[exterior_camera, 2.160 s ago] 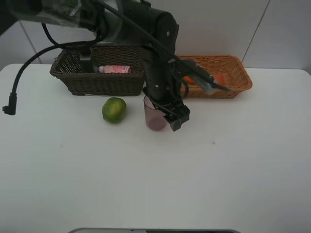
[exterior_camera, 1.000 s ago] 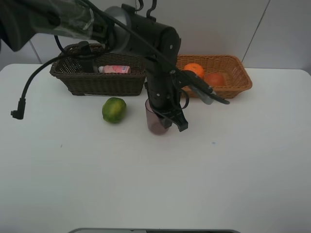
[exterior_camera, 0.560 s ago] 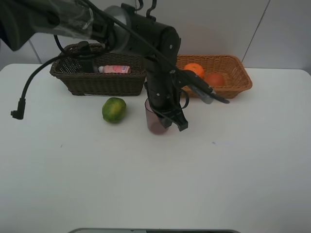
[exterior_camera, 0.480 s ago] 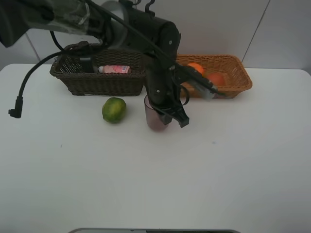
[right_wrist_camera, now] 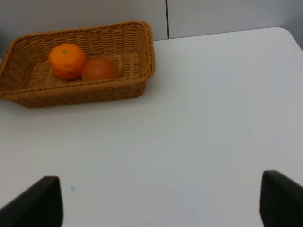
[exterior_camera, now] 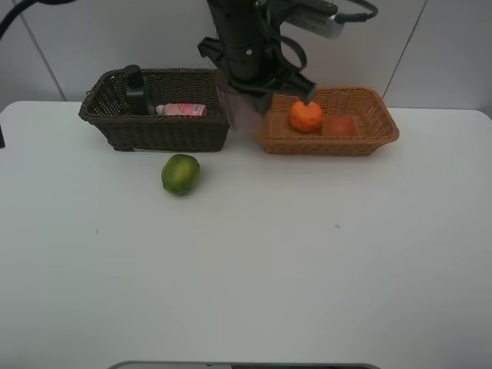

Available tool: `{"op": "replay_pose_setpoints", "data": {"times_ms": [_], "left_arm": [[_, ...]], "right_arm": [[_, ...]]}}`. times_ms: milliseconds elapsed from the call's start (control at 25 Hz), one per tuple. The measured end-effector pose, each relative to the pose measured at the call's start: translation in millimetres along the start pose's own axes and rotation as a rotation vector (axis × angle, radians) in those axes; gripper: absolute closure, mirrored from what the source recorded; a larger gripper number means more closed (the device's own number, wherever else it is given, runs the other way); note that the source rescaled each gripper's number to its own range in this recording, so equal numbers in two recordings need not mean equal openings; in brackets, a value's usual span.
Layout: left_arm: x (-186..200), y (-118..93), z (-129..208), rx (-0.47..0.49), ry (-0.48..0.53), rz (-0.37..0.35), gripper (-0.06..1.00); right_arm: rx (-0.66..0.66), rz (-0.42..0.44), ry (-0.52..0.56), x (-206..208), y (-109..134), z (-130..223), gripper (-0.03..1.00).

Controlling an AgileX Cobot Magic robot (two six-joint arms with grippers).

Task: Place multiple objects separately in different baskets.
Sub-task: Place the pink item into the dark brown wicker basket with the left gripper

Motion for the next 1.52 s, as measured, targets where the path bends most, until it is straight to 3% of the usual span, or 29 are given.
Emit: {"op": "replay_pose_setpoints", "data": {"times_ms": [240, 600, 840, 1040, 1520], "left_arm": [[5.0, 47.6, -24.7, 0.079, -0.097, -0.067, 0.94], [6.7, 94.2, -55.9, 0.188, -0.251, -0.079, 0.94], [-22.5, 120.9, -45.7, 0.222, -0.21, -0.114, 0.94], [-51.0, 133.1, -30.7, 0.235, -0.162, -0.13, 0.94], [-82.5, 126.5, -20.3, 0.258, -0.16, -0.088, 0.94]], "right_arm": [[-0.001, 0.0, 0.0, 0.0, 0.0, 0.0, 0.16], [-0.001, 0.0, 0.0, 0.0, 0.0, 0.0, 0.16], [-0.001, 0.0, 0.0, 0.0, 0.0, 0.0, 0.16], [-0.001, 0.0, 0.0, 0.0, 0.0, 0.0, 0.16], [0.0, 0.001, 0.0, 0.0, -0.2, 0.0, 0.16]]}}
Point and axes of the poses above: a point on each arm's last joint axis where the gripper is mounted, x pointing back along that axis away from the gripper, y along the wrist's bending axis when the last joint is at zero, z = x × y, the point moved 10 cm from there along -x, pointing out along that axis toward the gripper, and after that the axes turned 8 degrees about x, right-handed, at the moved point
